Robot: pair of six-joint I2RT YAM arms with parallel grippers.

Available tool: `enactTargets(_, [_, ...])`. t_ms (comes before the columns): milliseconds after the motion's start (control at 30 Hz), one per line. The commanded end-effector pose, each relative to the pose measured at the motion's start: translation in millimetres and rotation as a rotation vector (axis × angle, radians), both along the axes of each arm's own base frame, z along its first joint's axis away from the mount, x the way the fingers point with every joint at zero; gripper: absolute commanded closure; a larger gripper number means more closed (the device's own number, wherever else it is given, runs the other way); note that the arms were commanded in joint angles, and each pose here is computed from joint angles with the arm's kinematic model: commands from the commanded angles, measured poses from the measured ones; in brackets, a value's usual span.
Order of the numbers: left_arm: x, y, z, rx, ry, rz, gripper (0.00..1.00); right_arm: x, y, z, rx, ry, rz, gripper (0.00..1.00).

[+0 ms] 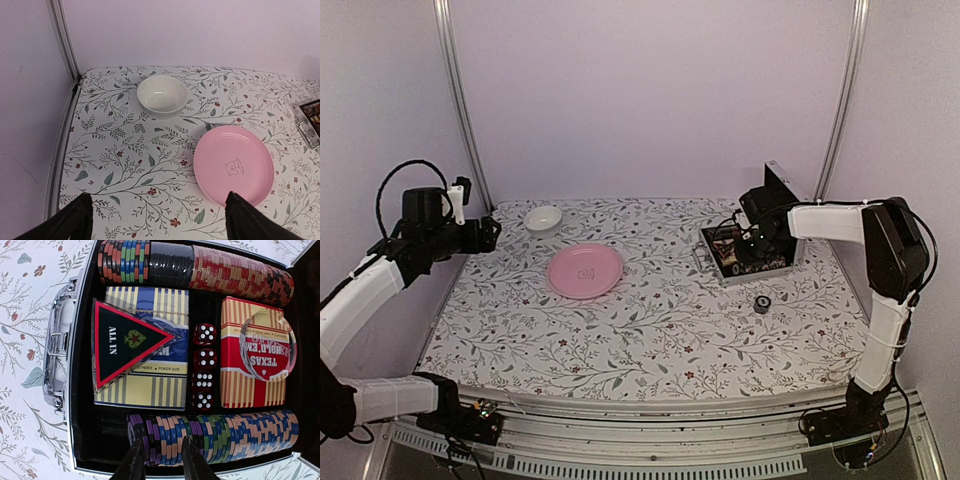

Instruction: Pack up texas hold em set

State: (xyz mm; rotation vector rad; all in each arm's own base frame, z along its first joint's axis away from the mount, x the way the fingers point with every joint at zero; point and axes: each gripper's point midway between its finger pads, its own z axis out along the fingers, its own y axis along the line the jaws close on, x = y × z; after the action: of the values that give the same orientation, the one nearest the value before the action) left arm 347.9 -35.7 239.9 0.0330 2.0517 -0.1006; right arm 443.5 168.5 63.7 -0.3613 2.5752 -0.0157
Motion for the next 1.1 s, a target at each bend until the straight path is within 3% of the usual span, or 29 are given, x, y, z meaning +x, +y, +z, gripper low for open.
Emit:
enactTargets(0, [3,-3,1,0.003,-0.012,-0.018,0.08,8,-4,2,-0.024,-0.011,-0.018,0.73])
enactTargets(200, [3,-3,1,0.001,-0.013,-0.019,0.09,9,0,11,0.004,-0.022,-0.011,0.71])
enactTargets(333, [0,-1,9,0.006,-0.041,-0.008,0.1,6,11,43,0.07,-0.042,-0.001,0.69])
enactTargets(567, [-11,7,29,0.023,-0.134,0.023,0.09,-43,19,98,0.173,-0.079,-0.01,0.48])
enactTargets(700, [-11,8,31,0.028,-0.142,0.028,0.09,-79,-10,73,0.226,-0.015,-0.113,0.4])
enactTargets(833, [-10,8,29,0.026,-0.137,0.023,0.09,-106,-21,35,0.37,0.079,-0.179,0.32])
enactTargets(933, [-9,7,27,0.026,-0.13,0.017,0.09,-116,-15,17,0.458,0.115,-0.178,0.23])
enactTargets(1067, [-8,4,23,0.022,-0.118,0.007,0.09,-116,-13,-1,0.462,0.138,-0.2,0.18])
